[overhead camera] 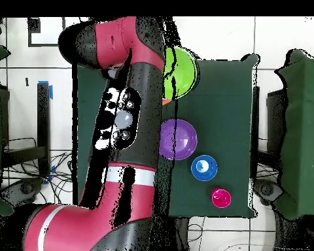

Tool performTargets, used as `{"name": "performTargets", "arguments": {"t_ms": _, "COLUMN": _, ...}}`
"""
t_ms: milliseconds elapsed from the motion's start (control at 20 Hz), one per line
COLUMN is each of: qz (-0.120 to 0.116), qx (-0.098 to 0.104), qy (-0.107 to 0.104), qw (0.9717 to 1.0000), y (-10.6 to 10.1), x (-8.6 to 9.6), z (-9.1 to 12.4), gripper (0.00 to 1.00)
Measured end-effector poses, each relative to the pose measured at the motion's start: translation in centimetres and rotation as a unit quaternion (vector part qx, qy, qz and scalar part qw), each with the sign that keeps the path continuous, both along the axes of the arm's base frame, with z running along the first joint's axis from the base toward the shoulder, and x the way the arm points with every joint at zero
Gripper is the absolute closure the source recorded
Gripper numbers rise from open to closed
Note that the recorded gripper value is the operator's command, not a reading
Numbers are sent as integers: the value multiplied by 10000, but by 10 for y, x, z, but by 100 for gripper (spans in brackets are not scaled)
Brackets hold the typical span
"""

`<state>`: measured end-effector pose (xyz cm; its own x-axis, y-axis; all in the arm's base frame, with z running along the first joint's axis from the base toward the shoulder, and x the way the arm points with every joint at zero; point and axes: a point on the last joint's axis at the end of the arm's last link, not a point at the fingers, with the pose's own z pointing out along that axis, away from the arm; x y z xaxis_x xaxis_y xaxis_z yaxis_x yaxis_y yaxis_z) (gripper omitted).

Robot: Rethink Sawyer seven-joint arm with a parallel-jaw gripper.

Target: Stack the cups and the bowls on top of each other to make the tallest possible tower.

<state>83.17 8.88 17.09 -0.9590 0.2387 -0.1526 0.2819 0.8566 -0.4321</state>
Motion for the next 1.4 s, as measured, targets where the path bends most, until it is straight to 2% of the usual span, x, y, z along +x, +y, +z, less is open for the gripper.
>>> {"name": "performTargets", "arguments": {"t_ms": 350, "qz": -291, "qx": 106, "qy": 25, "qw": 9995, "y": 23, "x": -9, "z": -32, "gripper": 100}}
{"name": "performTargets", "arguments": {"t_ms": 550, "qz": -360, "qx": 142, "qy": 70, "qw": 9992, "y": 26, "x": -11, "z": -44, "gripper": 100}}
{"name": "performTargets", "arguments": {"t_ms": 1000, "qz": -332, "qx": 154, "qy": 129, "qw": 9992, "y": 30, "x": -11, "z": -61, "gripper": 100}}
{"name": "performTargets", "arguments": {"t_ms": 1400, "qz": -266, "qx": 281, "qy": 48, "qw": 9992, "y": 34, "x": 4, "z": -89, "gripper": 100}}
